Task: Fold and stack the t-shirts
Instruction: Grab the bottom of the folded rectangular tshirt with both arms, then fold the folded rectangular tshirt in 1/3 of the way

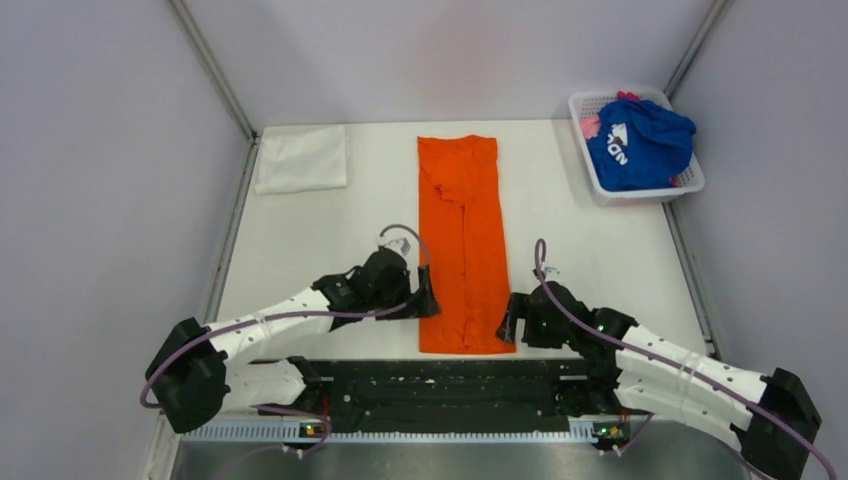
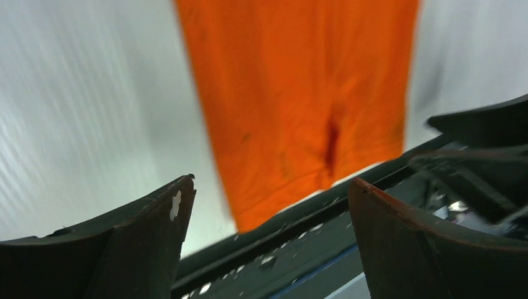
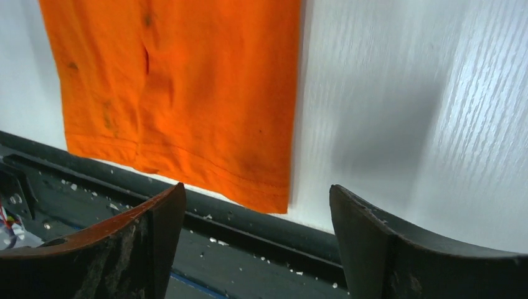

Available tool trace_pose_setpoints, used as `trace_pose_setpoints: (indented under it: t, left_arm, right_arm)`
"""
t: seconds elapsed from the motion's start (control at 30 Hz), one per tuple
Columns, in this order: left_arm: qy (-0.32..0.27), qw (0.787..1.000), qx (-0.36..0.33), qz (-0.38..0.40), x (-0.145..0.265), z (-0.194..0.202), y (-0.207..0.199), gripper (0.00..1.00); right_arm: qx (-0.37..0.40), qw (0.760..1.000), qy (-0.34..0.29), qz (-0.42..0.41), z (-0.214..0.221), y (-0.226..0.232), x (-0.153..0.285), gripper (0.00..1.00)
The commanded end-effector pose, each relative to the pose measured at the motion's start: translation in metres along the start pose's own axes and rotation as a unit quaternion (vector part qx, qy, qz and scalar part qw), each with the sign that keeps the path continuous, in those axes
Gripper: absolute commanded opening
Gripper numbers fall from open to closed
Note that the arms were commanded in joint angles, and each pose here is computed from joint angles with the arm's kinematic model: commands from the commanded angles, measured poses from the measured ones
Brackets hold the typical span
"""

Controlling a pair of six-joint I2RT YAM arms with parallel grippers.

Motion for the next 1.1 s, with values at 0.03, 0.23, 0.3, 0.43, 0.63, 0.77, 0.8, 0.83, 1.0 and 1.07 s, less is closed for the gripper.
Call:
trace_pose_setpoints:
  t: [0.03, 0.23, 0.3, 0.43, 0.63, 0.77, 0.8, 0.83, 1.0, 1.07]
  left_arm:
    - [0.075, 0.996, 0.04, -0.005, 0.006, 0.051, 0.007, 0.93]
    - [0.118, 0.992, 0.049, -0.017, -0.001, 0.08, 0.008, 0.8]
    - [0.122, 0.99, 0.055, -0.033, -0.007, 0.083, 0.012, 0.74]
    - [0.134, 0.989, 0.054, -0.011, -0.017, 0.087, 0.006, 0.59]
    - [0.16, 0.986, 0.048, -0.012, -0.027, 0.095, 0.005, 0.42]
    - [0.172, 0.984, 0.042, -0.012, -0.035, 0.097, 0.003, 0.2]
    - [0.172, 0.984, 0.042, -0.015, -0.035, 0.096, 0.003, 0.11]
    - [0.17, 0.984, 0.043, -0.018, -0.035, 0.096, 0.004, 0.02]
    - [0.145, 0.989, 0.037, 0.005, -0.029, 0.088, -0.002, 0.0]
    - [0.135, 0.99, 0.028, 0.023, -0.026, 0.082, -0.009, 0.0]
  right_arm:
    - [-0.022, 0.999, 0.04, 0.009, 0.01, -0.003, -0.002, 0.77]
    - [-0.033, 0.999, 0.041, 0.002, 0.012, -0.001, -0.014, 0.57]
    - [-0.043, 0.998, 0.037, 0.003, 0.012, -0.001, -0.018, 0.51]
    - [-0.048, 0.998, 0.035, 0.002, 0.014, -0.005, -0.02, 0.44]
    - [-0.045, 0.998, 0.04, 0.017, 0.017, -0.01, -0.02, 0.36]
    - [-0.045, 0.998, 0.042, 0.024, 0.017, -0.012, -0.02, 0.29]
    - [-0.045, 0.998, 0.043, 0.024, 0.017, -0.011, -0.02, 0.24]
    - [-0.043, 0.998, 0.046, 0.022, 0.017, -0.011, -0.019, 0.18]
    - [-0.034, 0.999, 0.04, 0.01, 0.012, -0.002, -0.015, 0.0]
    - [-0.031, 0.999, 0.032, 0.003, 0.006, 0.004, -0.013, 0.0]
Point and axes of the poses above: each gripper's point midway between its finger pads, its own x axis back along the fingers, its own y axis along the line the jaws close on, z = x × y, the point moved 7 cm from there along x, back along the fingers, and after that the axes turned 10 degrees about -x, right-handed, at the moved point
